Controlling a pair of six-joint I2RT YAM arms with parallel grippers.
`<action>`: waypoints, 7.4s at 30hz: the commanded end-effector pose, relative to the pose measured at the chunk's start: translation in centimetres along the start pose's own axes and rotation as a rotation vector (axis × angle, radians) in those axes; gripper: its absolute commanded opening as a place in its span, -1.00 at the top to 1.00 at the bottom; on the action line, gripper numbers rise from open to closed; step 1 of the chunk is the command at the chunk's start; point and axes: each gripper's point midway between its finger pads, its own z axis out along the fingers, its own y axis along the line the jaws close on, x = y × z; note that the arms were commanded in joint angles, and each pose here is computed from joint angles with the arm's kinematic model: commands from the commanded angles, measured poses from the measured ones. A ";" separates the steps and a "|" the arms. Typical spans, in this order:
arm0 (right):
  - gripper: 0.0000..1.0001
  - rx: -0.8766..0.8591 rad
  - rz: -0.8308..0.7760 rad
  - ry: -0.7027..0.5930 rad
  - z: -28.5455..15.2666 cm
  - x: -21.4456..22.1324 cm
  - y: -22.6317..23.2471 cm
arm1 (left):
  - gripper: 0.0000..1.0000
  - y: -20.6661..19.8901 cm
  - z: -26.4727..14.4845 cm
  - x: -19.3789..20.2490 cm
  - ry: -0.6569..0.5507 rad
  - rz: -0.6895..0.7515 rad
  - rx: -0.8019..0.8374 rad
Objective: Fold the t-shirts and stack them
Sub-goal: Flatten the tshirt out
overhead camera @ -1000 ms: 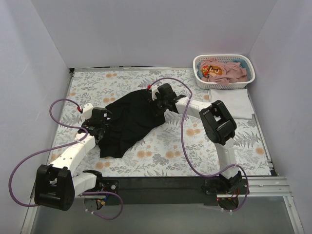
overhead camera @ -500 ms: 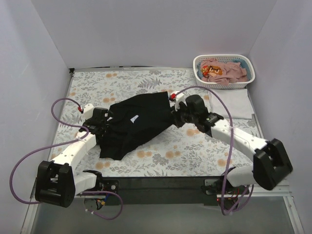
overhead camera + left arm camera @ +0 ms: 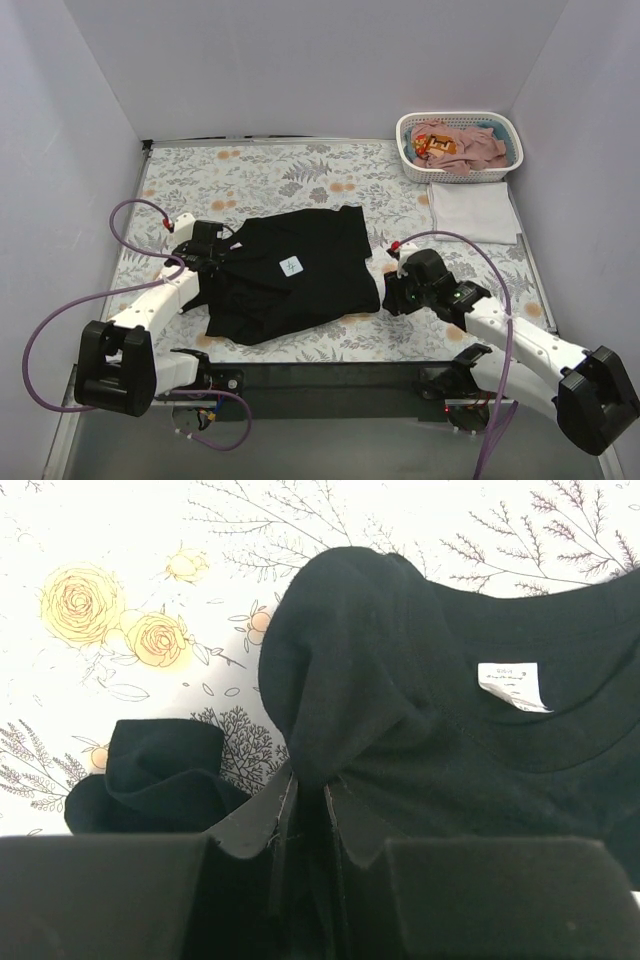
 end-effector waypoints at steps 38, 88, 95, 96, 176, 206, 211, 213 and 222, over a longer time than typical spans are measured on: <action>0.11 -0.045 0.127 0.134 9.9 -8.0 -2.6 | 0.49 -13.1 3.0 6.0 0.424 0.093 0.285; 0.68 -0.165 0.217 -0.178 11.7 -8.7 16.6 | -0.30 -2.5 -2.6 -0.4 -0.003 -0.023 0.193; 0.97 -0.019 0.250 -0.204 9.9 -8.6 7.2 | -0.29 -2.6 -2.0 0.9 0.051 -0.020 0.180; 0.97 -0.021 0.226 -0.211 9.7 -8.9 6.8 | -0.29 -2.7 -2.0 0.8 0.056 -0.030 0.177; 0.14 0.278 -0.537 0.092 15.7 -12.5 12.4 | 0.55 -1.2 0.8 8.5 0.348 -0.300 -0.043; 0.97 0.347 -0.496 -0.020 10.6 -16.8 10.1 | 0.55 -0.6 1.0 8.2 0.329 -0.281 -0.076; 0.97 0.447 -0.398 -0.051 5.1 -17.4 6.1 | 0.55 -0.4 1.0 7.7 0.314 -0.281 -0.087; 0.97 0.488 -0.359 -0.003 3.7 -15.1 3.4 | 0.55 -0.4 1.0 7.3 0.300 -0.284 -0.086; 0.97 0.553 -0.103 0.024 -7.2 -8.9 -2.2 | 0.54 -0.5 0.2 6.1 0.277 -0.280 -0.074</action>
